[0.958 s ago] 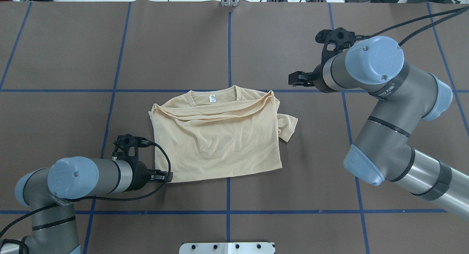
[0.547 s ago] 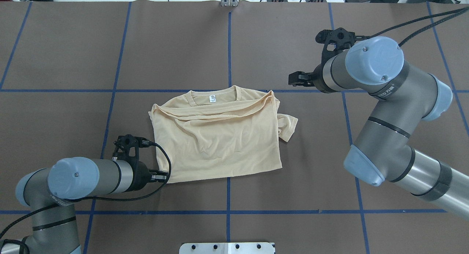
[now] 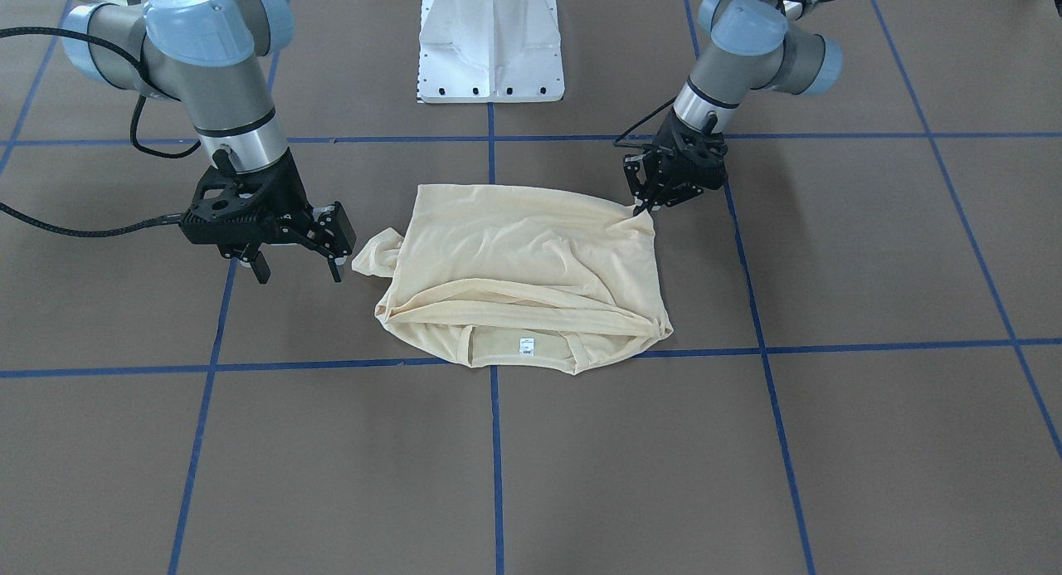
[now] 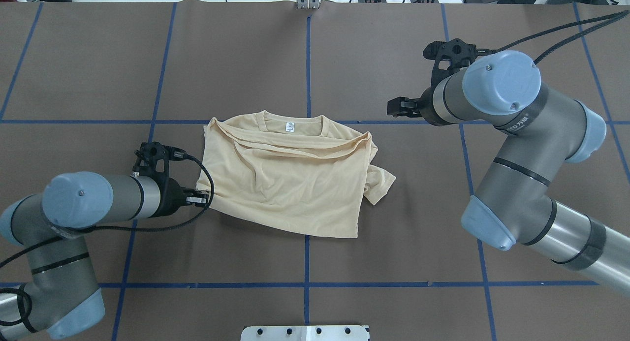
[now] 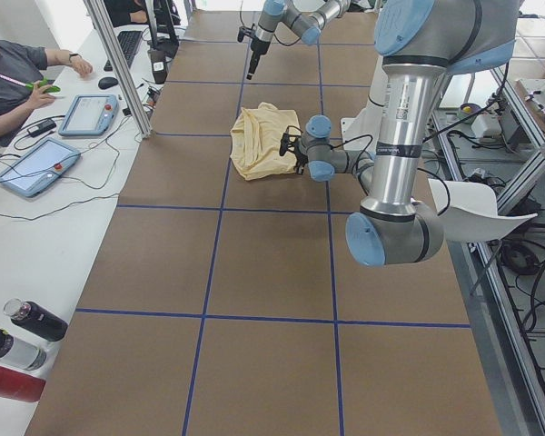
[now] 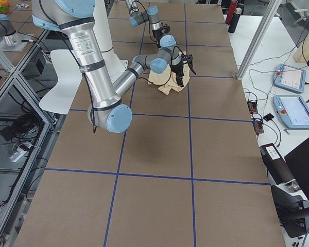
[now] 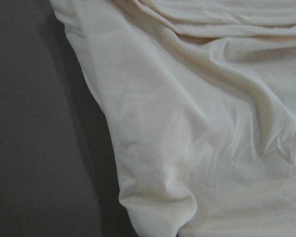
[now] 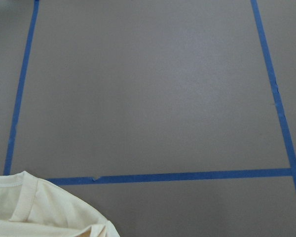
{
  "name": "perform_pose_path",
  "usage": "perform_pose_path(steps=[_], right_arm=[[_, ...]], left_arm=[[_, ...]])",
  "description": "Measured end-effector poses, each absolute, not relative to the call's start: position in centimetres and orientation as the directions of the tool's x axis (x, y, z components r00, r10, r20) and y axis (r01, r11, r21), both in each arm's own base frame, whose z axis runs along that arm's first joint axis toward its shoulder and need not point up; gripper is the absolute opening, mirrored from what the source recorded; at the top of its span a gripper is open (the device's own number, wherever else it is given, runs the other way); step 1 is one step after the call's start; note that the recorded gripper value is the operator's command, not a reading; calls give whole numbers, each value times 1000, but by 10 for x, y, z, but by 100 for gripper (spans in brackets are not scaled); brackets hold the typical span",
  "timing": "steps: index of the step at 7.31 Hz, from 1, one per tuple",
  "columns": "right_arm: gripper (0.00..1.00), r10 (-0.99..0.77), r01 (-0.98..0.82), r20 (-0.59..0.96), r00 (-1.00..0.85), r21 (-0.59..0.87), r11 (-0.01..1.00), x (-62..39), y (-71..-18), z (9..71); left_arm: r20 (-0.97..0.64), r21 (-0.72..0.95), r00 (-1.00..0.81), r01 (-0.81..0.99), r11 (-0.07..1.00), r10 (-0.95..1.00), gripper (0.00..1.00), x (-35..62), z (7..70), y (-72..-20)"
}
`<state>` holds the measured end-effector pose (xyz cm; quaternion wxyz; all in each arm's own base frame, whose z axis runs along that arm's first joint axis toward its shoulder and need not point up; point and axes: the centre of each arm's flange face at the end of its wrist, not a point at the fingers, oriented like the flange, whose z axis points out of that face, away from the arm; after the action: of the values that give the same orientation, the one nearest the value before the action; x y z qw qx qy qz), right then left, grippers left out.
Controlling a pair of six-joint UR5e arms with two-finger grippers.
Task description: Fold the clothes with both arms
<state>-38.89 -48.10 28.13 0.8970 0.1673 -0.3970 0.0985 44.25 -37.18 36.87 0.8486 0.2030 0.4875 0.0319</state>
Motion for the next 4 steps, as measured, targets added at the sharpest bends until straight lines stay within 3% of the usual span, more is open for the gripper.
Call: perform_pose_path(steps=[4], right_arm=[[100, 48, -313, 748, 662, 218, 924, -390, -480, 280]], left_arm=[[-707, 505, 656, 206, 838, 265, 0, 422, 364, -530]])
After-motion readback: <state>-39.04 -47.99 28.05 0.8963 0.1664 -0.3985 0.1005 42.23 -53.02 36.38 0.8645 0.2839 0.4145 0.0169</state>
